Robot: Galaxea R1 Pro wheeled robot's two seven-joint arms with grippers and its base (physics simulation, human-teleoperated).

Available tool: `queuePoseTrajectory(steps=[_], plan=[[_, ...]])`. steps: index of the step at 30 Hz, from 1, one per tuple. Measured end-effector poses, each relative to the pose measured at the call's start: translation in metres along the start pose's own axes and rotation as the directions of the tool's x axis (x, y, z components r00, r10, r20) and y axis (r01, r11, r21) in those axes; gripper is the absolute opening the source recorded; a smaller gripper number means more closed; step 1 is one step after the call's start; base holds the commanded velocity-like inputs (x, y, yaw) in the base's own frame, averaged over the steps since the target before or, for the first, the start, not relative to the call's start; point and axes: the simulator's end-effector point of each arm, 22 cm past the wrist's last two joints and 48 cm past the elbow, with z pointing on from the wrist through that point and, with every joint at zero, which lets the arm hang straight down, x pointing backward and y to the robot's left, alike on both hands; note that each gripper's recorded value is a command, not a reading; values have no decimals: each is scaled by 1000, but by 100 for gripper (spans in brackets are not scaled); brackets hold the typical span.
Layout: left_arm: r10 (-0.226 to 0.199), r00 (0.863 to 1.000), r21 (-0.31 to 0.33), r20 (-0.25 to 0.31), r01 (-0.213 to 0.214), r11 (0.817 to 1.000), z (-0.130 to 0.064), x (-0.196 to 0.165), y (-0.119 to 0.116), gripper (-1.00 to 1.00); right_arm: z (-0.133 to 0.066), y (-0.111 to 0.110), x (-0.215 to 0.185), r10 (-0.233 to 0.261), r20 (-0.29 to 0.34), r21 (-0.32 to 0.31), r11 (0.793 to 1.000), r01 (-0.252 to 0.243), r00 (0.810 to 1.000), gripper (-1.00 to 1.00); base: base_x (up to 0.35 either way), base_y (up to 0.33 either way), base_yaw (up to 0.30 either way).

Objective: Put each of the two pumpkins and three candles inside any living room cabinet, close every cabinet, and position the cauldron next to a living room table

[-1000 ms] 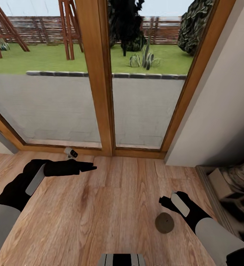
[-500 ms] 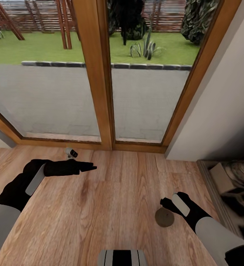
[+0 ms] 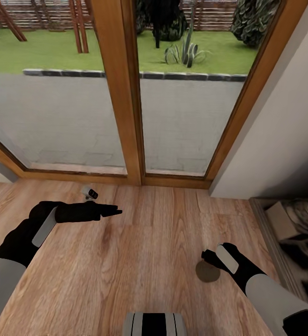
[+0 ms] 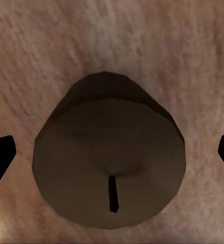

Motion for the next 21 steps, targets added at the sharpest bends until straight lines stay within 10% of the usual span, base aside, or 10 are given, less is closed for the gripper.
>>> queuePoseTrajectory(steps=[21], plan=[[-49, 999, -3, -3, 49, 999, 1, 8, 27, 100, 22, -3, 19, -4, -44, 15, 1000, 5, 999, 100, 0, 0, 0]])
